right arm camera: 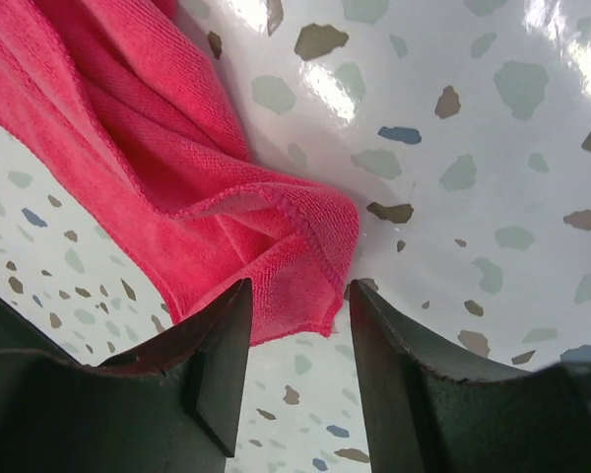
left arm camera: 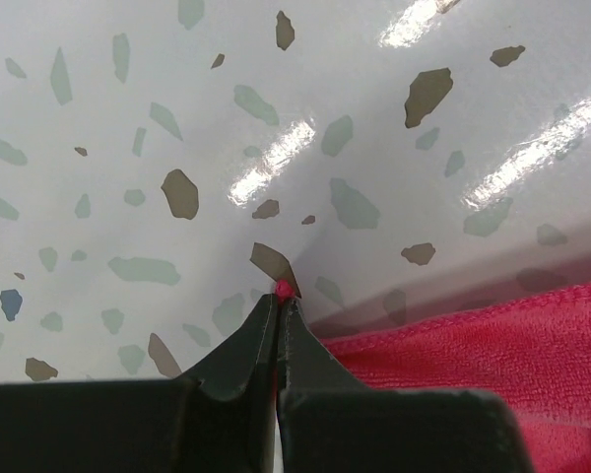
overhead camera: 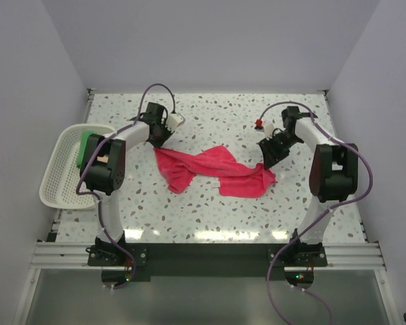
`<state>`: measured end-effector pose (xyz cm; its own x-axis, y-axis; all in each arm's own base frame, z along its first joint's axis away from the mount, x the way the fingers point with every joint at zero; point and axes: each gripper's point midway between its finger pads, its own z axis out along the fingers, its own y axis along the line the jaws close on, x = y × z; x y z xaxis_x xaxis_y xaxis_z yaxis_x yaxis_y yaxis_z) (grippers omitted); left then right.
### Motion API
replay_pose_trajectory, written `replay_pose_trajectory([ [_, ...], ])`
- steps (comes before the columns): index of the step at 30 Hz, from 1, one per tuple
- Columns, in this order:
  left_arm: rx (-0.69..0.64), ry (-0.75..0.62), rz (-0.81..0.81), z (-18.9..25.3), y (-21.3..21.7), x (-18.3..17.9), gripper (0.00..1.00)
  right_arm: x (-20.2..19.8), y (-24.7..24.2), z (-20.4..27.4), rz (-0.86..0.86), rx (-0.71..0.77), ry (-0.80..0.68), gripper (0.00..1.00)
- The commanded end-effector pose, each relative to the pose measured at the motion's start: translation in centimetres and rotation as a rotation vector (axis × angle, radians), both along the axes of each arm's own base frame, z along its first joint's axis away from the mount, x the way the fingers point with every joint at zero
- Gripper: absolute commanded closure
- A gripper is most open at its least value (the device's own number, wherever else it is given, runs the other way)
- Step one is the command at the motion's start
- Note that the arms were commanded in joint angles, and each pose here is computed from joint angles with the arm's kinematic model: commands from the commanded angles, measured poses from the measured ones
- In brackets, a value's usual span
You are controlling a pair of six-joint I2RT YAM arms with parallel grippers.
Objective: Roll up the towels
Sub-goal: Flatten the towel
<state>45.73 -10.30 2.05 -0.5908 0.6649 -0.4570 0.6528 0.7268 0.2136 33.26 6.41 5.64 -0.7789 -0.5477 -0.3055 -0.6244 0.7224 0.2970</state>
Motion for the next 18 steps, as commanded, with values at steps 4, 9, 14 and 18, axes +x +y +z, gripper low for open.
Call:
replay_pose_trajectory([
  [4,-0.036,-0.046,0.018,1.9,-0.1,0.4,1.0,-2.1,-3.3,0.7,-0.066,-0.006,0.059,0.5],
  [9,-0.042,-0.046,0.015,2.0,-0.3,0.4,1.0,-3.6,-4.9,-0.7,-0.088,-0.032,0.107,0.56],
  [14,-0.044,-0.038,0.014,1.6,-0.4,0.2,1.0,-2.6,-4.6,-2.2,-0.196,-0.029,0.1,0.6],
  [18,-0.037,-0.045,0.007,1.8,-0.3,0.3,1.0,-2.4,-4.1,-2.5,-0.214,-0.043,0.09,0.55],
])
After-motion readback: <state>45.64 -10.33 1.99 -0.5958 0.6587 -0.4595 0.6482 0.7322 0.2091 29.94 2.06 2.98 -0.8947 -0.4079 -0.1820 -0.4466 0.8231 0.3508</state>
